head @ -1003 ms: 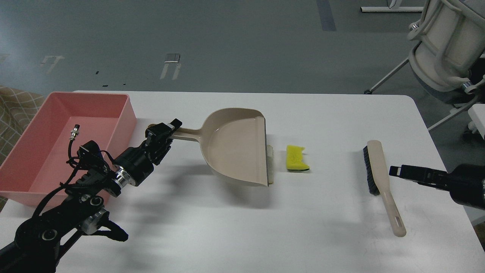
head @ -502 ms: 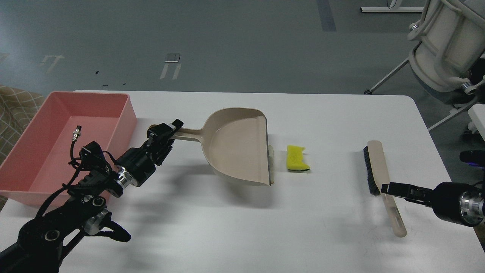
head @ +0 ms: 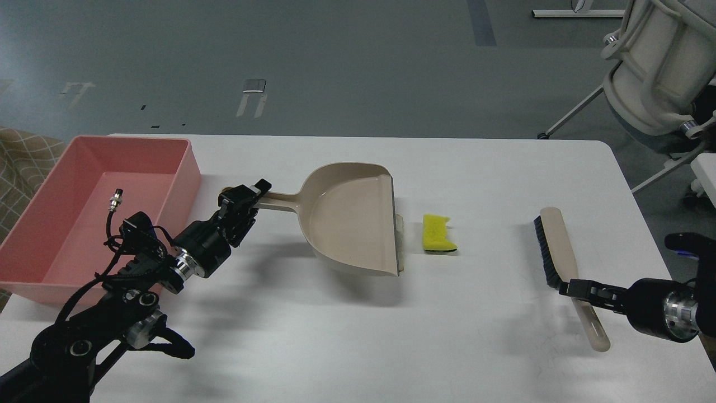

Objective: Sweep and dump garbage into bin
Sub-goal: 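Reach the right gripper to the wooden brush handle and grasp it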

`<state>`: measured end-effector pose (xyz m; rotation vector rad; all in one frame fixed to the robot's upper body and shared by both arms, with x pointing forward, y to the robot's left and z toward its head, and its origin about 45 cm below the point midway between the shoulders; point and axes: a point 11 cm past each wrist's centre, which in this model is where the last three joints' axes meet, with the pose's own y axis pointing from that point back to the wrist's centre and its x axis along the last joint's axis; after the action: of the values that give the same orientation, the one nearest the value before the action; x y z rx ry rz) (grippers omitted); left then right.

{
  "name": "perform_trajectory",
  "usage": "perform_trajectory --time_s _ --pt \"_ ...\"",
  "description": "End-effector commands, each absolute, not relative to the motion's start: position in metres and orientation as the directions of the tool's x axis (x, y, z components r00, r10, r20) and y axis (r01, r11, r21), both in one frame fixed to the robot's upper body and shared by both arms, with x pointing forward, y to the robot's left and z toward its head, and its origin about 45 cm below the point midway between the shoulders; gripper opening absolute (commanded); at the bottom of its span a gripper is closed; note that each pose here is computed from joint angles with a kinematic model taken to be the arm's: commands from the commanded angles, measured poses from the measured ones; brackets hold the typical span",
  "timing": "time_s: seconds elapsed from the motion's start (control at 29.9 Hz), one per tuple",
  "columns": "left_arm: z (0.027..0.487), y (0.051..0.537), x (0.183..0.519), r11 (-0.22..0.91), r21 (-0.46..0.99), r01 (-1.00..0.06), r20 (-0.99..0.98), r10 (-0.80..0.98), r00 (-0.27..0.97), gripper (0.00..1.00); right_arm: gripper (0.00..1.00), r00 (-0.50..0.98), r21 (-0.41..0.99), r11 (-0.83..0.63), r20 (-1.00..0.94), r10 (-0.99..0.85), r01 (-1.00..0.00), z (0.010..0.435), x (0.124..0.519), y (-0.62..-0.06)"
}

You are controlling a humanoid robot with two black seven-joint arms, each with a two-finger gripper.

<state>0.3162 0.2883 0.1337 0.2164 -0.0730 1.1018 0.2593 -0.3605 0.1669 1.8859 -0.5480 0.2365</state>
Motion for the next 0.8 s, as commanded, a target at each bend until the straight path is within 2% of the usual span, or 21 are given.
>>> perform_trajectory --time_s 0.0,0.23,0.4,0.5,0.77 --pt "0.134 0.289 0.317 0.432 0.136 -0.892 0.165 0.878 0.450 0.00 0.46 0.875 0.831 -0.292 0.408 -0.260 -0.474 0.165 0.258 -0.359" --pt "0.134 0.290 0.317 0.429 0.139 -0.892 0.166 0.878 0.448 0.00 0.46 0.874 0.830 -0.290 0.409 -0.263 -0.476 0.163 0.261 -0.353" --pt "0.134 0.290 0.317 0.429 0.138 -0.893 0.164 0.879 0.448 0.00 0.38 0.879 0.835 -0.292 0.398 -0.261 -0.465 0.162 0.258 -0.352" --pt "0.134 0.290 0.317 0.429 0.137 -0.893 0.163 0.880 0.447 0.00 0.36 0.883 0.837 -0.297 0.392 -0.259 -0.459 0.161 0.257 -0.351" --pt "0.134 0.291 0.317 0.427 0.136 -0.894 0.163 0.880 0.445 0.00 0.37 0.886 0.838 -0.302 0.390 -0.252 -0.455 0.162 0.255 -0.350"
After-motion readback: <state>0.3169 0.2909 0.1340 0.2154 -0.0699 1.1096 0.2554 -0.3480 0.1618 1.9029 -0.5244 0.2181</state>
